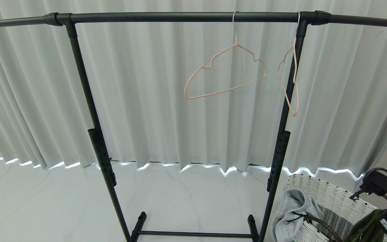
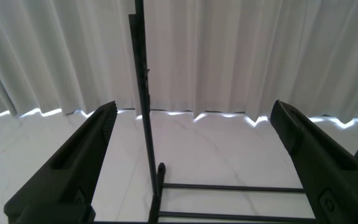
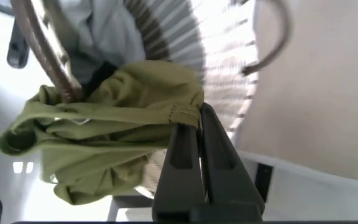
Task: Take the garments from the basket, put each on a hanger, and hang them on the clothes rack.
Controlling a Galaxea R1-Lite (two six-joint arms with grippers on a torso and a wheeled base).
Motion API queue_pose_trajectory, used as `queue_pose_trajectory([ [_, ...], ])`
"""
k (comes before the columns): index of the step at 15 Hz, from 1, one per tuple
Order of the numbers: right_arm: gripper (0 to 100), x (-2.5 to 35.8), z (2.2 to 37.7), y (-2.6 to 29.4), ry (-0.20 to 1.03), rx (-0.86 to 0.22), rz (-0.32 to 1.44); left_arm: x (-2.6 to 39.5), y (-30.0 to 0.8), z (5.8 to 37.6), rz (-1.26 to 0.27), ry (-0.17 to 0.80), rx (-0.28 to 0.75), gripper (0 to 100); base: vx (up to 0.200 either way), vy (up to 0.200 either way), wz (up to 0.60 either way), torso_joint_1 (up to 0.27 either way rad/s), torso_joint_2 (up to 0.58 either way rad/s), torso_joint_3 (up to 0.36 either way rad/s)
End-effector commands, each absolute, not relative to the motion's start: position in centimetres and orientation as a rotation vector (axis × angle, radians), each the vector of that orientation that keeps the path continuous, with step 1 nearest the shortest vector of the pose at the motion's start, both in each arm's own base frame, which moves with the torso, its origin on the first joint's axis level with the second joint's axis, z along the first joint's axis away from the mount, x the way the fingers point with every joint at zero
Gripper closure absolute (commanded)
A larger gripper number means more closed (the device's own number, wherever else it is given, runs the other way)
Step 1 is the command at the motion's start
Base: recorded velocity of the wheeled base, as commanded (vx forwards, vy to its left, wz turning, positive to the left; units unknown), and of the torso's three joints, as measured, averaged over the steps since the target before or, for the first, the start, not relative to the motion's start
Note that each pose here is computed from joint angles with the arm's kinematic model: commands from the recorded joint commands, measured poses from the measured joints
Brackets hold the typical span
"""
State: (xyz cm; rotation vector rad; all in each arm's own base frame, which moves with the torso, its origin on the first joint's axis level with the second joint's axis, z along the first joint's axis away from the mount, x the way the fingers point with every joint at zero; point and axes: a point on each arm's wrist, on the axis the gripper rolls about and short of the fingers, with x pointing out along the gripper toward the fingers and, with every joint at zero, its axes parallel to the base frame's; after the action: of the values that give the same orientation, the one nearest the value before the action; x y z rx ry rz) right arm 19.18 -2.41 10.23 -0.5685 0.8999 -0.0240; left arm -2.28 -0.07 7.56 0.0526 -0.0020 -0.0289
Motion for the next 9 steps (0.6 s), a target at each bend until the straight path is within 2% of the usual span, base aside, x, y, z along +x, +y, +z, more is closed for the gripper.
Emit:
queue_pose_trajectory([
  [1, 100, 17.5, 18.8, -1.5, 0.669, -0.592, -0.065, -2.3, -0.1, 7.6, -0.029, -0.001, 0.052, 0, -0.2, 0.0, 0.0, 0.002, 0.01, 0.002],
  [4, 100, 15.5, 23.0, -0.3, 0.584, -0.626, -0.066, -2.3, -0.1, 7.6, -0.029, -0.001, 0.051, 0, -0.2, 0.0, 0.0, 0.001, 0.0, 0.001],
  [9, 100, 13.7, 24.4, 0.8, 0.488, -0.656, -0.046, -2.3, -0.1, 7.6, -0.029, -0.001, 0.049, 0, -0.2, 0.0, 0.0, 0.002, 0.0, 0.004],
])
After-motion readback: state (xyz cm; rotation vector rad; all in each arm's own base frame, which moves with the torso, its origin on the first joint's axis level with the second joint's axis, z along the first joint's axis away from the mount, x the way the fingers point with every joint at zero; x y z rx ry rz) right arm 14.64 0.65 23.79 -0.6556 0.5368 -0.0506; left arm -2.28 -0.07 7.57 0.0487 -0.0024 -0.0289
